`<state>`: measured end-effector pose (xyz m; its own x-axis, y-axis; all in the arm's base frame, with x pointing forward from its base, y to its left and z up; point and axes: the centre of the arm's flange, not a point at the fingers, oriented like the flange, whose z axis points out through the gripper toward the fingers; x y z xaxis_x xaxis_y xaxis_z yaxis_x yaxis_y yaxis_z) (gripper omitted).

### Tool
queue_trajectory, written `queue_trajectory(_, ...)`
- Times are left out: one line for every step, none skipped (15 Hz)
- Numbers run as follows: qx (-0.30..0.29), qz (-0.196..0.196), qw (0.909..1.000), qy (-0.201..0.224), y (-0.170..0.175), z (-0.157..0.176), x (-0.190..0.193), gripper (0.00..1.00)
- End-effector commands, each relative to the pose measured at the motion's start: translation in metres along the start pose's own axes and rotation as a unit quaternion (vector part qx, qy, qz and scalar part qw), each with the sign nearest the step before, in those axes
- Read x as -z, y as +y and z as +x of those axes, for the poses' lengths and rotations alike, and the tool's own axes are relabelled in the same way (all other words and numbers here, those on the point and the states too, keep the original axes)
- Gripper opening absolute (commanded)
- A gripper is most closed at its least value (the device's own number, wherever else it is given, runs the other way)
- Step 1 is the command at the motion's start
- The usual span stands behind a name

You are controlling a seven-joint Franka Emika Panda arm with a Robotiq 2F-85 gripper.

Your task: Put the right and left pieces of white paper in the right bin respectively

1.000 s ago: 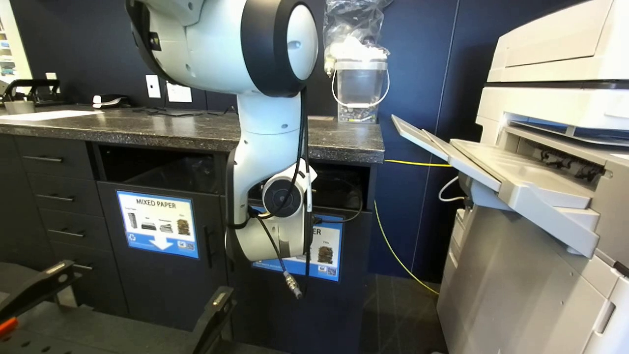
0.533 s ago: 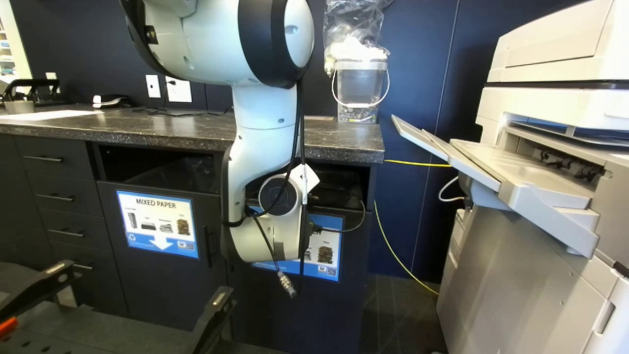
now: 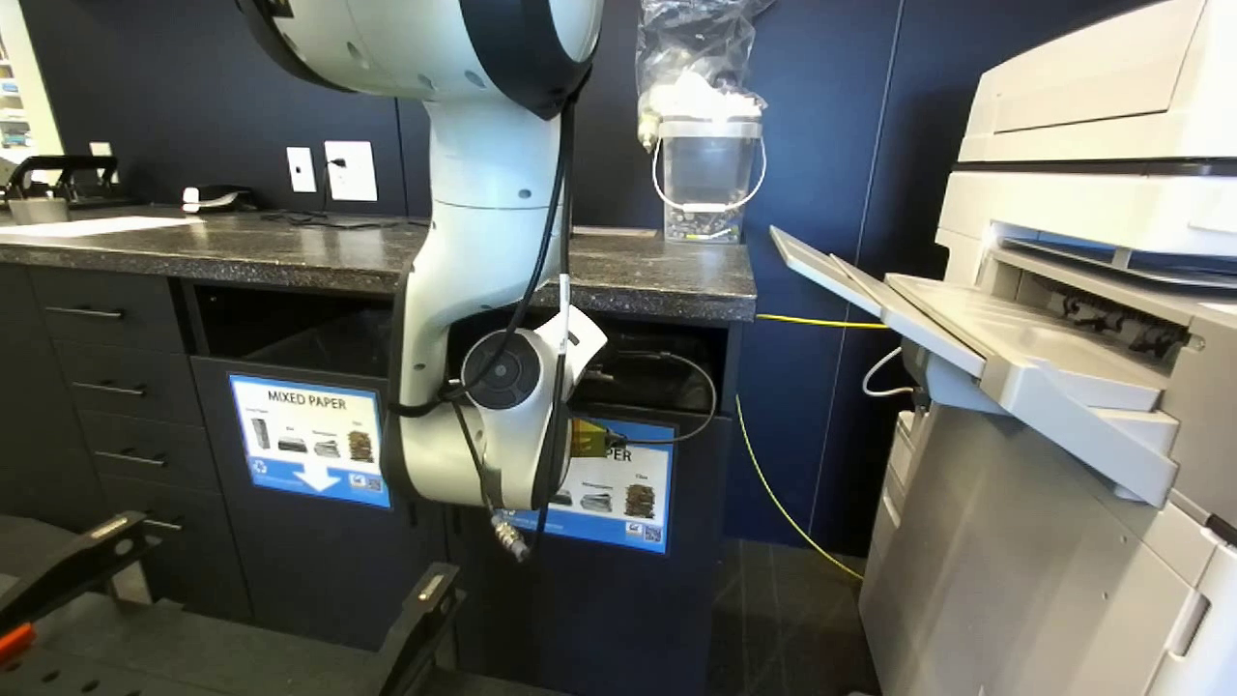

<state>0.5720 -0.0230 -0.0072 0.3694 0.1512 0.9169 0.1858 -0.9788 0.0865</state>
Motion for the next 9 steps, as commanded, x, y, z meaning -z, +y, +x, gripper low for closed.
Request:
queue_trajectory(0.043,-0.024,0.9988,0.003,-0.017,0.023,0.064,1.00)
queue_trajectory(0.056,-0.029,0.9980,-0.002,-0.019,0.030,0.070,1.00)
queue_trajectory(0.066,-0.034,0.9972,-0.010,-0.021,0.038,0.077,1.00)
queue_trajectory(0.074,-0.039,0.9963,-0.019,-0.022,0.045,0.085,1.00)
queue_trajectory(0.079,-0.042,0.9954,-0.035,-0.023,0.052,0.091,1.00)
queue_trajectory(0.079,-0.043,0.9947,-0.050,-0.023,0.057,0.100,1.00)
queue_trajectory(0.077,-0.044,0.9937,-0.069,-0.023,0.061,0.109,1.00)
queue_trajectory(0.074,-0.046,0.9922,-0.089,-0.025,0.063,0.119,1.00)
queue_trajectory(0.073,-0.045,0.9905,-0.107,-0.027,0.065,0.130,1.00)
